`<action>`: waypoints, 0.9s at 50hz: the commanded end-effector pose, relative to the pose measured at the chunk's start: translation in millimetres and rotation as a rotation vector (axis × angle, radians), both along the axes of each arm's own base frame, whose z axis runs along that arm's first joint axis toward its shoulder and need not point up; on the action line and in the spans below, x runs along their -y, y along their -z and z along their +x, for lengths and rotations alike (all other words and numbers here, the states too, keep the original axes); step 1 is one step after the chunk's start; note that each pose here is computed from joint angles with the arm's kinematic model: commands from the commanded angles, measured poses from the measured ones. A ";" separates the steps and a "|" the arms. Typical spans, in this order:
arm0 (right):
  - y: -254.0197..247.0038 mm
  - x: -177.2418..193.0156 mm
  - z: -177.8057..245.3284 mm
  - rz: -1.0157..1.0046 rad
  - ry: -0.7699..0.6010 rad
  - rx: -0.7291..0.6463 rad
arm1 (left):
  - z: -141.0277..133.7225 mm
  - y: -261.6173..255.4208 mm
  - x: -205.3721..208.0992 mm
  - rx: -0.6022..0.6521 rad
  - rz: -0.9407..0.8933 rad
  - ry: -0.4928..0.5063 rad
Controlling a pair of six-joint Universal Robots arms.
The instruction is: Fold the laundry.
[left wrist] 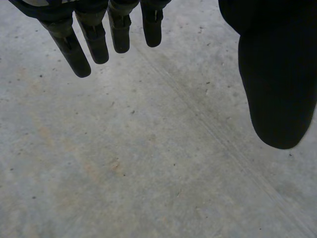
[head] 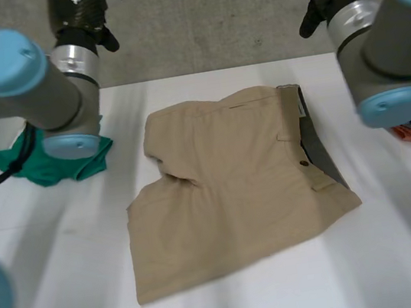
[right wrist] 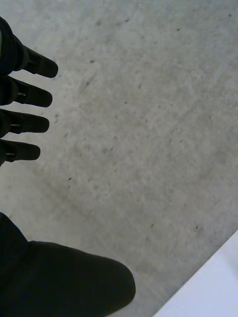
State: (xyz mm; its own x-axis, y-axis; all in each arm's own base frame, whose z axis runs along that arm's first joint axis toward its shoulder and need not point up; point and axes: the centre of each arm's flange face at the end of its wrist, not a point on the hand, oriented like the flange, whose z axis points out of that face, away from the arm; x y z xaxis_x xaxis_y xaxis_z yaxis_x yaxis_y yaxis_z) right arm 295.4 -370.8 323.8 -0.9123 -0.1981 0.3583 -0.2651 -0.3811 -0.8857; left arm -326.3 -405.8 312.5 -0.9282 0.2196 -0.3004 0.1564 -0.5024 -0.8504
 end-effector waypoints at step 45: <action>204.5 -112.1 -88.0 0.496 -0.327 -0.521 | 74.9 181.4 -247.5 0.429 0.814 0.194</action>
